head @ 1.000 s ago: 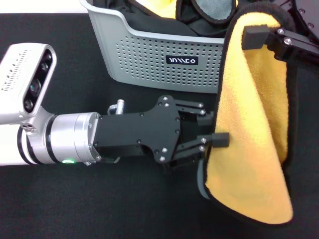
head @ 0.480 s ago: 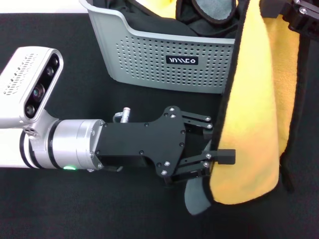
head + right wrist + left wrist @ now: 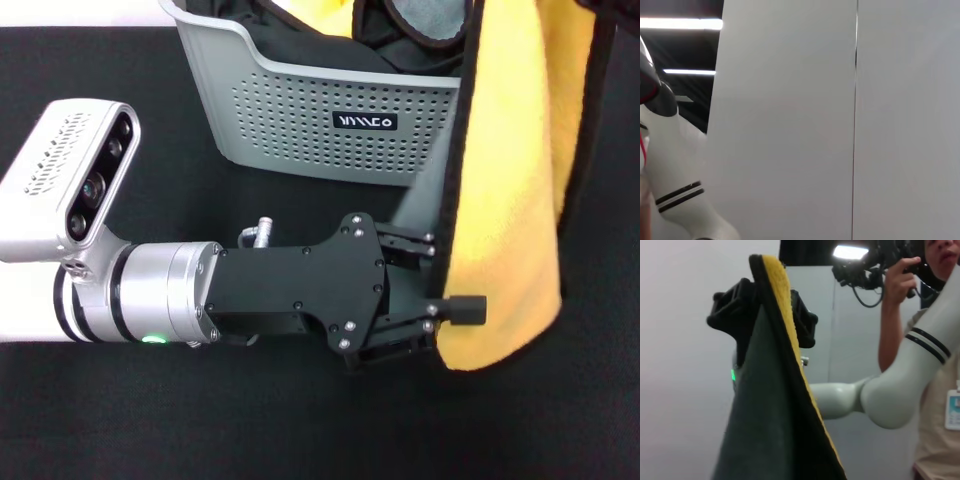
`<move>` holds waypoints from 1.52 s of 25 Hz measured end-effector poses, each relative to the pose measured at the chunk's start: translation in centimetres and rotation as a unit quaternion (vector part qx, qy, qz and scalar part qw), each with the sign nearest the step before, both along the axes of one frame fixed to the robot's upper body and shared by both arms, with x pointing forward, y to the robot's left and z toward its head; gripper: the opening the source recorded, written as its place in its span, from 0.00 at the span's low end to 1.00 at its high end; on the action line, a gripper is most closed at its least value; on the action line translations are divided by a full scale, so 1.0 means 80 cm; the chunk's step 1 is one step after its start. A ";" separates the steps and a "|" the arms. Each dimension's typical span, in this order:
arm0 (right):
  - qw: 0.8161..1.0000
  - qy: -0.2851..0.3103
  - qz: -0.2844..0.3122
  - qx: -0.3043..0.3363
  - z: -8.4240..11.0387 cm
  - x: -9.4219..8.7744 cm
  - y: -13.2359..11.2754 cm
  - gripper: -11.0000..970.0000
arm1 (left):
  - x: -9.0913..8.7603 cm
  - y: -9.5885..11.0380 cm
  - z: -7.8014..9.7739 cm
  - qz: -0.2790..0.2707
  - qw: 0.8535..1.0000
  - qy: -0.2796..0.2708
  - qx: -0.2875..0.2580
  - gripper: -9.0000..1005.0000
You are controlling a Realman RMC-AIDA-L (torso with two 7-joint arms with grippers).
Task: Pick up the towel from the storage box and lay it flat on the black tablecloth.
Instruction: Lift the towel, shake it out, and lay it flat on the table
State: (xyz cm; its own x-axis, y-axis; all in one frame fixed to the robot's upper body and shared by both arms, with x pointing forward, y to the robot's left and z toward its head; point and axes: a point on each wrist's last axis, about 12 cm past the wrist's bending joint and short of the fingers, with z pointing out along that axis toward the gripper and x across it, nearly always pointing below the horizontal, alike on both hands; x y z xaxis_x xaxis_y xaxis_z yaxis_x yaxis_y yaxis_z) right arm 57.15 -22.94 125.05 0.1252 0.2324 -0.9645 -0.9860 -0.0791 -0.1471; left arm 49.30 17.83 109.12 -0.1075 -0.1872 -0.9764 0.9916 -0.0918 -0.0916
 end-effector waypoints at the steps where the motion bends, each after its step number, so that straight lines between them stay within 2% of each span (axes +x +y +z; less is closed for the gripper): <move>1: 1.000 -0.001 0.000 0.001 0.000 0.000 0.000 0.07 | 0.001 0.000 0.000 0.005 1.000 0.001 -0.003 0.29; 7: 1.000 -0.008 -0.005 0.016 0.007 0.002 -0.001 0.07 | 0.007 -0.002 -0.002 0.037 0.999 0.004 -0.002 0.29; 26: 0.998 -0.038 -0.020 0.035 0.032 0.010 -0.012 0.08 | 0.014 -0.002 -0.003 0.050 0.999 0.005 0.009 0.29; 38: 0.998 -0.044 -0.022 0.044 0.039 0.009 -0.022 0.08 | 0.015 0.001 -0.003 0.058 0.998 0.003 0.007 0.29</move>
